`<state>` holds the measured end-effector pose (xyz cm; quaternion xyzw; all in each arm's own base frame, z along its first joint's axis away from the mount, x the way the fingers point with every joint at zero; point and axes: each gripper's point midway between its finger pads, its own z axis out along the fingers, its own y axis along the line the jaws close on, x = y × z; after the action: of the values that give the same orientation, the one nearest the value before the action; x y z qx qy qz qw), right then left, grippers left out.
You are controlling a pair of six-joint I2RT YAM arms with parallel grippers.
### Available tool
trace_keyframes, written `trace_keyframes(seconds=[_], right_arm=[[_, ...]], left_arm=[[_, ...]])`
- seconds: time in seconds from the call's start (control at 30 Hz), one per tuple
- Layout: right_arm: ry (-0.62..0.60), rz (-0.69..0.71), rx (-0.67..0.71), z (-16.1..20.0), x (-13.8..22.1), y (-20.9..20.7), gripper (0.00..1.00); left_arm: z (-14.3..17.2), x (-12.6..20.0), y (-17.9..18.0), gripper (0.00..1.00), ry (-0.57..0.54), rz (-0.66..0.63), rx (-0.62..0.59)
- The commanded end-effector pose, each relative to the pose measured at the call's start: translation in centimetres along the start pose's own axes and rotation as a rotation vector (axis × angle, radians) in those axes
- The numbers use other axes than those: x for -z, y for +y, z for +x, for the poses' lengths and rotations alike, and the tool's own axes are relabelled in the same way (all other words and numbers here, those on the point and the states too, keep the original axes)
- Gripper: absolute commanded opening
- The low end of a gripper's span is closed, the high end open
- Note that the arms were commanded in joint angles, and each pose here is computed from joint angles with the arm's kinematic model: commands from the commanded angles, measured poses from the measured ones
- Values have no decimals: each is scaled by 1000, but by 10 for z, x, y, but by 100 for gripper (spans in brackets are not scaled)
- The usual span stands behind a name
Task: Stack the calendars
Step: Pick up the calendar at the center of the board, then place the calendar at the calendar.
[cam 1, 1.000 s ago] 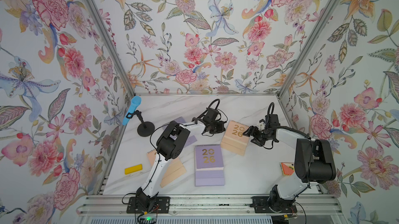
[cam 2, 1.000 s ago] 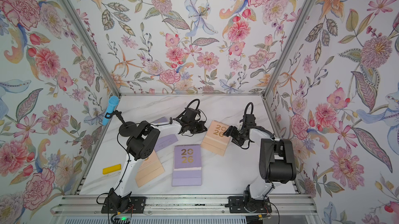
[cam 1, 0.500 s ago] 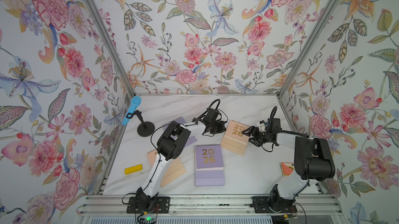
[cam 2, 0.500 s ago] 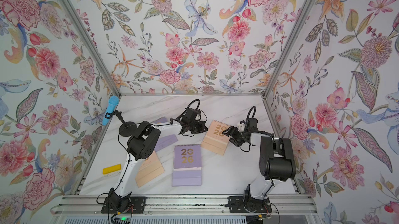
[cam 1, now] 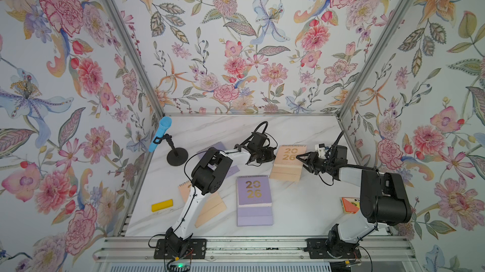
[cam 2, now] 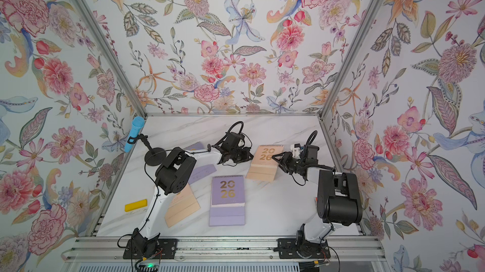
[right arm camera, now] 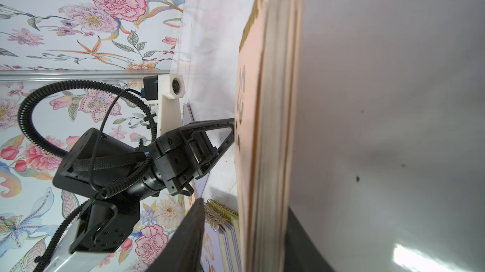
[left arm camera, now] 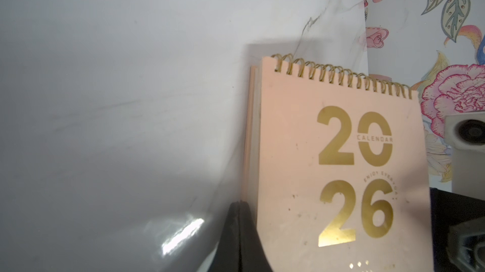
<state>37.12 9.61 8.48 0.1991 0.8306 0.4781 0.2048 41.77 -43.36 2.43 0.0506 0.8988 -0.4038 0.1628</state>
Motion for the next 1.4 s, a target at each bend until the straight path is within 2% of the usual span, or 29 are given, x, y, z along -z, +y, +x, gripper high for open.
trace_keyframes(seconds=[0.0,0.23,0.4,0.63,0.97,1.17,1.37], right_arm=[[-16,20,45,-6,4,6,35],[-20,87,77,-4,9,4,13],[-43,120,112,-2,20,14,5],[-67,145,184,5,36,45,2],[-96,117,300,24,54,106,0],[-70,59,344,52,60,137,0],[-7,5,382,89,58,153,0]], left_arm=[[18,-10,-1,0,56,6,5],[5,-1,-16,0,31,22,-12],[-6,15,-28,0,-1,11,-41],[-17,49,-43,0,-61,2,-69],[-11,113,-52,0,-155,-11,-83],[2,156,-46,0,-204,-31,-89],[17,210,-23,0,-280,-56,-63]])
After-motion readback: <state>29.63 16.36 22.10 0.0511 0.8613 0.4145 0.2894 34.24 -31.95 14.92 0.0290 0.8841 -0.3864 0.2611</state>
